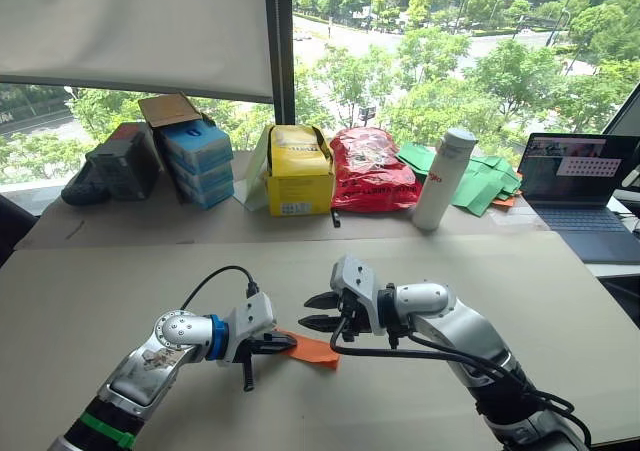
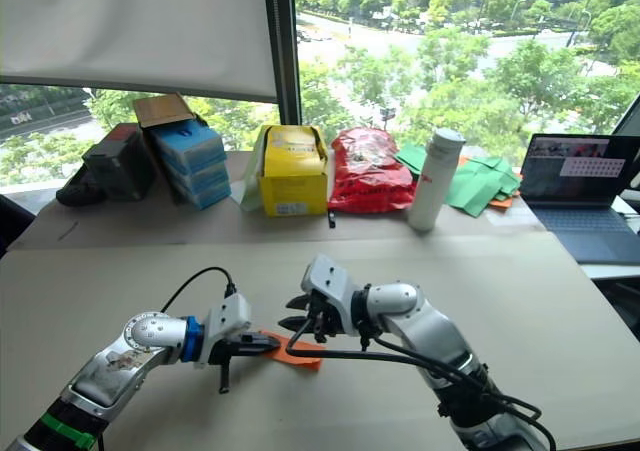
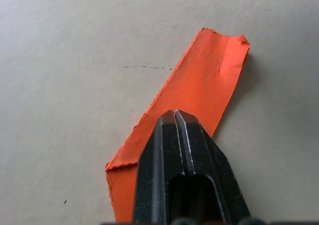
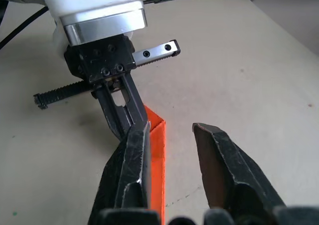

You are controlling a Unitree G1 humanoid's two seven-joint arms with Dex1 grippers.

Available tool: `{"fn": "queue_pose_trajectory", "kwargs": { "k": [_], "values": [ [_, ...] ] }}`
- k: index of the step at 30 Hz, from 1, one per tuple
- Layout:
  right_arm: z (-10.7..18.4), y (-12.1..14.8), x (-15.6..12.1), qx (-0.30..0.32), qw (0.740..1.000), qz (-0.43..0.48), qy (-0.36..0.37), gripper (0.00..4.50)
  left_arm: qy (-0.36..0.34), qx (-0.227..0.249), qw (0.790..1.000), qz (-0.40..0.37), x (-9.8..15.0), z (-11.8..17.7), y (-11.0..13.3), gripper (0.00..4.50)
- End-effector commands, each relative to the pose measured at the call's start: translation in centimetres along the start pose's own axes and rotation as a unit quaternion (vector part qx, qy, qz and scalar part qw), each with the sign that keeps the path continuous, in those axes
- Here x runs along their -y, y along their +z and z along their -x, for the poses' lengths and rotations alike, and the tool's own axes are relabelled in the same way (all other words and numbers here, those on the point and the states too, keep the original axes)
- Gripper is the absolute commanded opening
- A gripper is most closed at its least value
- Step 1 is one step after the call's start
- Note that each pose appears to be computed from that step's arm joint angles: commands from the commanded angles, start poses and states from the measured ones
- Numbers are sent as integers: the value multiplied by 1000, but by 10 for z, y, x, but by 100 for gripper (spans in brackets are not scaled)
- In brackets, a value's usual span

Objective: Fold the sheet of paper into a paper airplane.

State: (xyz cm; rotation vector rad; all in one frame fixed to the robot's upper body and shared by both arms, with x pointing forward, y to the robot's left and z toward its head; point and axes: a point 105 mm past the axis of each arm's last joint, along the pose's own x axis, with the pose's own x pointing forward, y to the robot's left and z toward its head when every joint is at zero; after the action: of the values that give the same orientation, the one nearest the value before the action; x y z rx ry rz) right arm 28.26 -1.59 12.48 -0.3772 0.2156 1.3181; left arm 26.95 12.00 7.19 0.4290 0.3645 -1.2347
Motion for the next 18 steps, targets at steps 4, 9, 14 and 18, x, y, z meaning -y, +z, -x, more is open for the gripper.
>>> {"fn": "queue_pose_trajectory", "kwargs": {
  "k": [4,9,14,18],
  "values": [
    [-10,-19,-7,-47,998,47,14,2,2,-34,999,24,6,-1,-18,0],
    [-16,-29,-8,-63,997,48,14,2,2,-34,999,25,7,-1,-17,0],
    [-16,-57,-9,-117,992,45,15,2,3,-33,999,27,7,-1,-17,0],
    [-13,-80,-12,-158,987,31,23,2,3,-33,999,27,7,-2,-16,0]
  ]
}}
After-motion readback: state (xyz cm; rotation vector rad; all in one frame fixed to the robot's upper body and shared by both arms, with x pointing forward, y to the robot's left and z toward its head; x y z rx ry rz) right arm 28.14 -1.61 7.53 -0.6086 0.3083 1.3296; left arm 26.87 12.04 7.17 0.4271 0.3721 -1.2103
